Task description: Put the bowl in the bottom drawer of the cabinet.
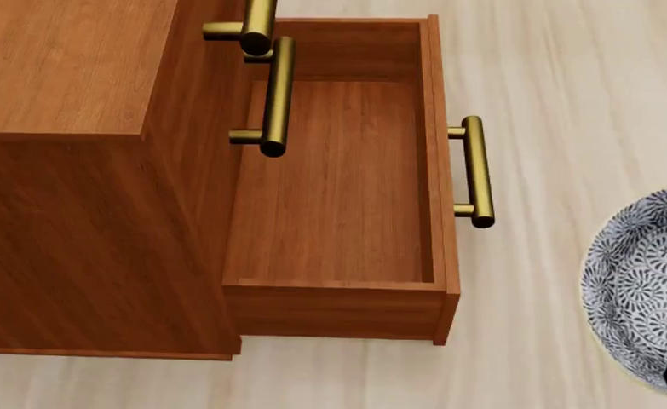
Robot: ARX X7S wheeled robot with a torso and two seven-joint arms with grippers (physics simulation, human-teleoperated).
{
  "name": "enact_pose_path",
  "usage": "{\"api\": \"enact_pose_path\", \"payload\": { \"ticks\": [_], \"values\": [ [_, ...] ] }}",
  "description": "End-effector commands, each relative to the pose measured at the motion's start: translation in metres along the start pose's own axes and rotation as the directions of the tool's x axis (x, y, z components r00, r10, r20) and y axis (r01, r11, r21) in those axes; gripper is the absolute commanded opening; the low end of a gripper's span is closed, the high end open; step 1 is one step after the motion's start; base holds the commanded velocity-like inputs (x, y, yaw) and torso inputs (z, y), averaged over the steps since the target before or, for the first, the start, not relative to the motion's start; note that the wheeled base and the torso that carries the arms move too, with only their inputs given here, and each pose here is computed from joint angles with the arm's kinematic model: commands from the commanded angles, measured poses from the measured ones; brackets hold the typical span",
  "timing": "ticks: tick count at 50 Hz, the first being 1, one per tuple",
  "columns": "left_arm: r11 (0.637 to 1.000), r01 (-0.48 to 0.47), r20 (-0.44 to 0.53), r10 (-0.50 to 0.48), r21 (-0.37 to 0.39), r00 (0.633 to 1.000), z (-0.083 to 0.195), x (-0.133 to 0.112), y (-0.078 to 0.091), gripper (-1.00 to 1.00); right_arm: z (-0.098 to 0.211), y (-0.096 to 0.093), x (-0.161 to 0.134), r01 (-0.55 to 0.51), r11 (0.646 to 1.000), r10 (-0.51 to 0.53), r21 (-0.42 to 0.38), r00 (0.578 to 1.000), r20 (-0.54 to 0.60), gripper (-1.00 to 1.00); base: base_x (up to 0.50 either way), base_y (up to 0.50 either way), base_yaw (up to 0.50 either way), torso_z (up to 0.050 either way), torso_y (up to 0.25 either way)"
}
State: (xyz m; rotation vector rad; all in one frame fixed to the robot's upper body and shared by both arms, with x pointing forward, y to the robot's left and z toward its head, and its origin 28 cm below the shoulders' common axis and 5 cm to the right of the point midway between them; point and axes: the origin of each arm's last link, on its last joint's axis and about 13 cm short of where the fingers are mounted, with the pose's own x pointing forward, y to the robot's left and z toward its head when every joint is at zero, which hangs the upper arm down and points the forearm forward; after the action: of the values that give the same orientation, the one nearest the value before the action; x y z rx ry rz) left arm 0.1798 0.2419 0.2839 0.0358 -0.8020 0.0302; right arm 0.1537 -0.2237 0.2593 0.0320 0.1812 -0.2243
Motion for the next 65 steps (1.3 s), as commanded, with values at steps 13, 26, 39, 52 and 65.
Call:
{"api": "enact_pose_path", "payload": {
  "ticks": [13,26,39,52,65],
  "values": [
    [1.000,-0.001,0.002,0.001,-0.002,1.000,-0.001,0.000,0.000,1.00,0.046,0.016,-0.004,-0.039,0.999,0.042,-0.034,0.994,0.105,-1.00,0.00,0.00,0.00,0.000,0.000],
    [1.000,0.001,-0.003,-0.001,0.002,1.000,-0.001,0.001,0.000,1.00,0.073,0.036,0.012,-0.088,0.994,0.097,-0.070,0.986,0.134,-1.00,0.00,0.00,0.00,0.000,0.000],
    [1.000,0.012,0.002,-0.012,0.001,1.000,0.001,0.002,-0.002,1.00,0.098,0.053,0.033,-0.119,0.987,0.134,-0.112,0.983,0.129,-1.00,0.00,0.00,0.00,0.000,0.000],
    [1.000,0.011,0.002,-0.011,0.005,1.000,0.001,0.002,-0.002,1.00,0.112,0.068,0.057,-0.145,0.979,0.162,-0.144,0.981,0.110,-1.00,0.00,0.00,0.00,0.000,0.000],
    [1.000,0.018,0.003,-0.018,0.003,1.000,0.002,0.005,-0.004,1.00,0.130,0.086,0.071,-0.164,0.965,0.185,-0.204,0.978,0.091,-1.00,0.00,0.00,0.00,0.000,0.000]
  ]
}}
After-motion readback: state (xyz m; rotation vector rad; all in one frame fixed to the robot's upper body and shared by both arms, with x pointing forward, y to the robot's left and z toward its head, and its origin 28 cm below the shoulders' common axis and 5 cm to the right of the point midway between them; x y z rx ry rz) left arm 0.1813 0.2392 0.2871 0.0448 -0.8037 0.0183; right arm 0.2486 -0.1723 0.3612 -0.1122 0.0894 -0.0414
